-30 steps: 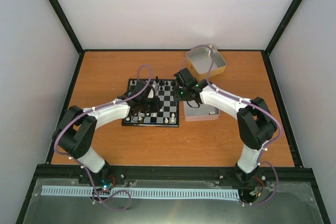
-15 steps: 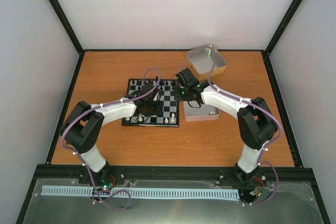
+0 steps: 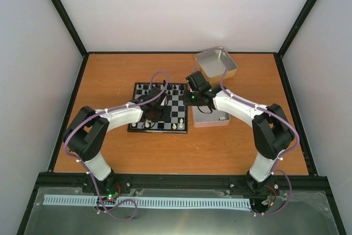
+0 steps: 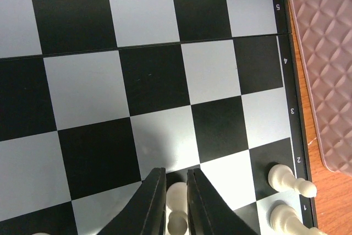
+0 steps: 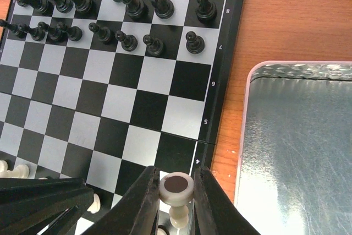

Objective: Set up the chess pieces on the board
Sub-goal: Place the chess piece on the chessboard.

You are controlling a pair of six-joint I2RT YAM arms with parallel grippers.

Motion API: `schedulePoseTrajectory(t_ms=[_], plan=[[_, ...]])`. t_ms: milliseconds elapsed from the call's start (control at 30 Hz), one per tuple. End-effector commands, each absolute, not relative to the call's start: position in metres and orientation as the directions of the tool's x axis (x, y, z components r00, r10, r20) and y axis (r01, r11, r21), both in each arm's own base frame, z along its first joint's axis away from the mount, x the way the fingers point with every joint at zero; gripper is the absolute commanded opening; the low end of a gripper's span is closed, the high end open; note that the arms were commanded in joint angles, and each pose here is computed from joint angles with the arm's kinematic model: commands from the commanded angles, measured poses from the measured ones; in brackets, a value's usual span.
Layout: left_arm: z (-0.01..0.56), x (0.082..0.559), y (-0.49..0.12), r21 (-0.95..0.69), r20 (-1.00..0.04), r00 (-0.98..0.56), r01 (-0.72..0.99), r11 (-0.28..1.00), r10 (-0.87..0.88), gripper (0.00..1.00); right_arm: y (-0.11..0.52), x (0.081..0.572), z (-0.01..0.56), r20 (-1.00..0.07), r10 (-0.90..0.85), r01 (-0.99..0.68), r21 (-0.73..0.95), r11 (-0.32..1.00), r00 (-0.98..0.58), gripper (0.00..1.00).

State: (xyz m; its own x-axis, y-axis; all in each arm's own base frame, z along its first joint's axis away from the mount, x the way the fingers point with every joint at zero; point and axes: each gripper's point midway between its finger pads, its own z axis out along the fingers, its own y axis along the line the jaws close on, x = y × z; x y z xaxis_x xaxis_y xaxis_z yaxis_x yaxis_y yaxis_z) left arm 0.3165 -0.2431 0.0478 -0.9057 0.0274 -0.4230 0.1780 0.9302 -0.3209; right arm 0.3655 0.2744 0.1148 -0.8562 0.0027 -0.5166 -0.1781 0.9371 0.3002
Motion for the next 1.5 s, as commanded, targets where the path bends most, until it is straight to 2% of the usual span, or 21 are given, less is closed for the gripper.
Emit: schedulePoseTrajectory(t_ms=[0, 167, 333, 633, 767, 867, 967, 1000, 1067, 1167, 1200, 1267, 1333, 1467], plan=[[0.068, 0.323, -0.255, -0.343, -0.463, -0.886, 0.218, 0.914, 0.038, 0.11, 0.273, 0.368, 0.132, -0.544, 0.045, -0.171, 0.339, 0.925, -0.838, 0.16], [0.072, 0.324, -0.255, -0.349, -0.469, -0.882, 0.221, 0.911, 0.034, 0.08, 0.272, 0.368, 0.131, -0.542, 0.047, -0.169, 0.342, 0.924, -0.839, 0.15], [0.073, 0.322, -0.255, -0.349, -0.465, -0.885, 0.221, 0.911, 0.037, 0.15, 0.272, 0.367, 0.132, -0.539, 0.048, -0.171, 0.349, 0.921, -0.841, 0.16], [0.081, 0.325, -0.257, -0.355, -0.474, -0.88, 0.226, 0.907, 0.034, 0.17, 0.274, 0.365, 0.139, -0.539, 0.06, -0.173, 0.372, 0.912, -0.84, 0.16], [0.104, 0.328, -0.257, -0.374, -0.517, -0.856, 0.228, 0.899, 0.002, 0.18, 0.273, 0.364, 0.147, -0.535, 0.094, -0.164, 0.416, 0.894, -0.84, 0.15], [0.13, 0.329, -0.25, -0.399, -0.589, -0.806, 0.228, 0.888, -0.058, 0.22, 0.27, 0.362, 0.155, -0.503, 0.189, -0.115, 0.512, 0.851, -0.844, 0.15], [0.16, 0.324, -0.252, -0.461, -0.671, -0.733, 0.296, 0.837, -0.11, 0.27, 0.268, 0.357, 0.159, -0.399, 0.336, -0.012, 0.659, 0.752, -0.853, 0.14], [0.174, 0.321, -0.255, -0.487, -0.702, -0.7, 0.337, 0.806, -0.131, 0.33, 0.27, 0.356, 0.162, -0.361, 0.387, 0.017, 0.712, 0.702, -0.849, 0.14], [0.186, 0.313, -0.26, -0.511, -0.734, -0.665, 0.408, 0.756, -0.138, 0.43, 0.275, 0.351, 0.165, -0.253, 0.471, 0.095, 0.795, 0.599, -0.845, 0.14], [0.195, 0.302, -0.267, -0.518, -0.769, -0.627, 0.496, 0.697, -0.126, 0.51, 0.287, 0.342, 0.165, -0.047, 0.551, 0.218, 0.888, 0.406, -0.833, 0.15], [0.196, 0.299, -0.27, -0.516, -0.777, -0.619, 0.523, 0.678, -0.114, 0.54, 0.289, 0.34, 0.165, 0.031, 0.574, 0.274, 0.899, 0.342, -0.819, 0.15], [0.196, 0.294, -0.273, -0.507, -0.79, -0.605, 0.561, 0.654, -0.094, 0.58, 0.292, 0.336, 0.165, 0.118, 0.594, 0.333, 0.904, 0.266, -0.796, 0.15], [0.194, 0.29, -0.275, -0.496, -0.803, -0.591, 0.592, 0.635, -0.077, 0.62, 0.294, 0.333, 0.167, 0.172, 0.614, 0.374, 0.901, 0.218, -0.771, 0.15], [0.19, 0.284, -0.282, -0.503, -0.803, -0.594, 0.623, 0.598, -0.057, 0.62, 0.299, 0.326, 0.17, 0.261, 0.634, 0.441, 0.886, 0.141, -0.728, 0.15]])
